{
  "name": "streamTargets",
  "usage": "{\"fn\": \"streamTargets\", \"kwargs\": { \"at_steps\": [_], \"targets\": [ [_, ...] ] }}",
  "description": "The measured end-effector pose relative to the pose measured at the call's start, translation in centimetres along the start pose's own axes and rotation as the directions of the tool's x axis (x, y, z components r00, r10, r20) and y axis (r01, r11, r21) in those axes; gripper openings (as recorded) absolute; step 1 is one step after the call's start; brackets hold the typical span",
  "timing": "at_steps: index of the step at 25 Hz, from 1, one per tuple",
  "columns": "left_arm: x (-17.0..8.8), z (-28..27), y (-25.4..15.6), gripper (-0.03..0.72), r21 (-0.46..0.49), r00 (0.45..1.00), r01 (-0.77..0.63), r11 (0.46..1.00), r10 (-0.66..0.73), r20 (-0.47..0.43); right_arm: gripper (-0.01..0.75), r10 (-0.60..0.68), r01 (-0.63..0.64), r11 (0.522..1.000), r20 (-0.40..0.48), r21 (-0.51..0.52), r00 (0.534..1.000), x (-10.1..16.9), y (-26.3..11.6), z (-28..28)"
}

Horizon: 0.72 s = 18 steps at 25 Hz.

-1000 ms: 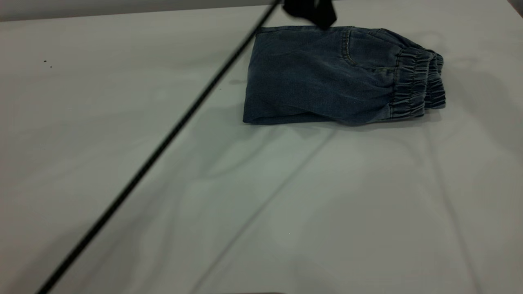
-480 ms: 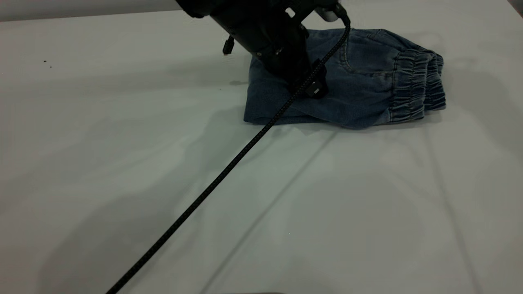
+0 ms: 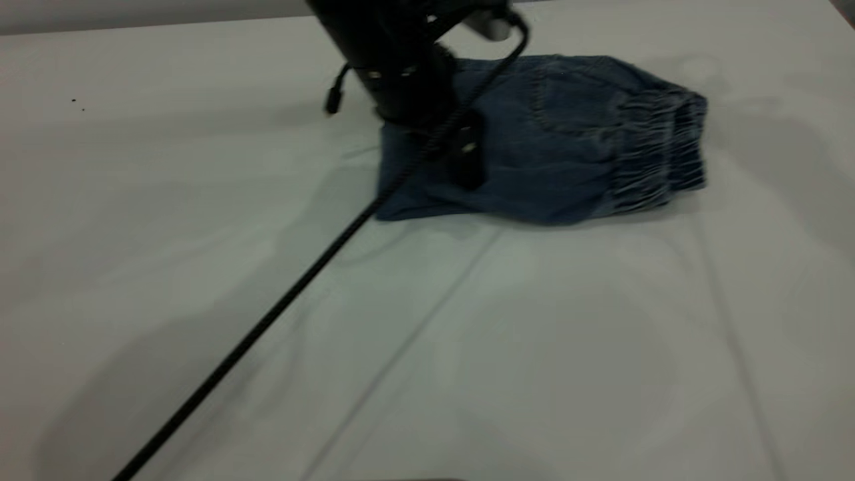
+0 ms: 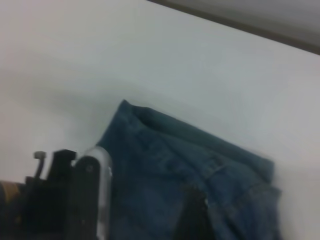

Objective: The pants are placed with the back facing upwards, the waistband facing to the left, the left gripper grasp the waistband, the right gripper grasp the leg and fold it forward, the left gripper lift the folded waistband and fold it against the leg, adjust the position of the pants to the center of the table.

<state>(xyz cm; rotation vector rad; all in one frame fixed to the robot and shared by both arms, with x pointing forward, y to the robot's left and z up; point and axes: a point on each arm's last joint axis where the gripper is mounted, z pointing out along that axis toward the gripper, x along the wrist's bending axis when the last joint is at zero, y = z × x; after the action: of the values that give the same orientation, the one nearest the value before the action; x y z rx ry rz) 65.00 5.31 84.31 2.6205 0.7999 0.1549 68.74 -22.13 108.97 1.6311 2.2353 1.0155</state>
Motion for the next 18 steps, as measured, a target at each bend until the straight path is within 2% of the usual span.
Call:
{"fn": "streamTargets", "kwargs": {
  "at_steps": [4,8,13,18],
  "targets": [
    [0.6,-0.9,-1.5,0.542,0.196,0.999,-0.004,0.981,0.011,-0.035,0.495,0.0,0.0,1.0,-0.001,0.003,1.0,0.0,0.0,0.0],
    [1.0,-2.1,-2.5,0.543,0.327,0.996,0.041,0.944,-0.011,-0.091,0.495,0.0,0.0,1.0,-0.001,0.003,1.0,0.0,0.0,0.0],
    [1.1,-5.1,-1.2,0.545,0.301,0.986,0.113,0.947,-0.069,-0.152,0.495,0.0,0.0,1.0,-0.001,0.003,1.0,0.0,0.0,0.0],
    [0.0,-7.9,1.9,0.545,0.174,0.979,0.179,0.968,-0.158,-0.127,0.495,0.003,-0.003,1.0,-0.006,-0.001,1.0,0.1,0.0,-0.1]
  ]
}}
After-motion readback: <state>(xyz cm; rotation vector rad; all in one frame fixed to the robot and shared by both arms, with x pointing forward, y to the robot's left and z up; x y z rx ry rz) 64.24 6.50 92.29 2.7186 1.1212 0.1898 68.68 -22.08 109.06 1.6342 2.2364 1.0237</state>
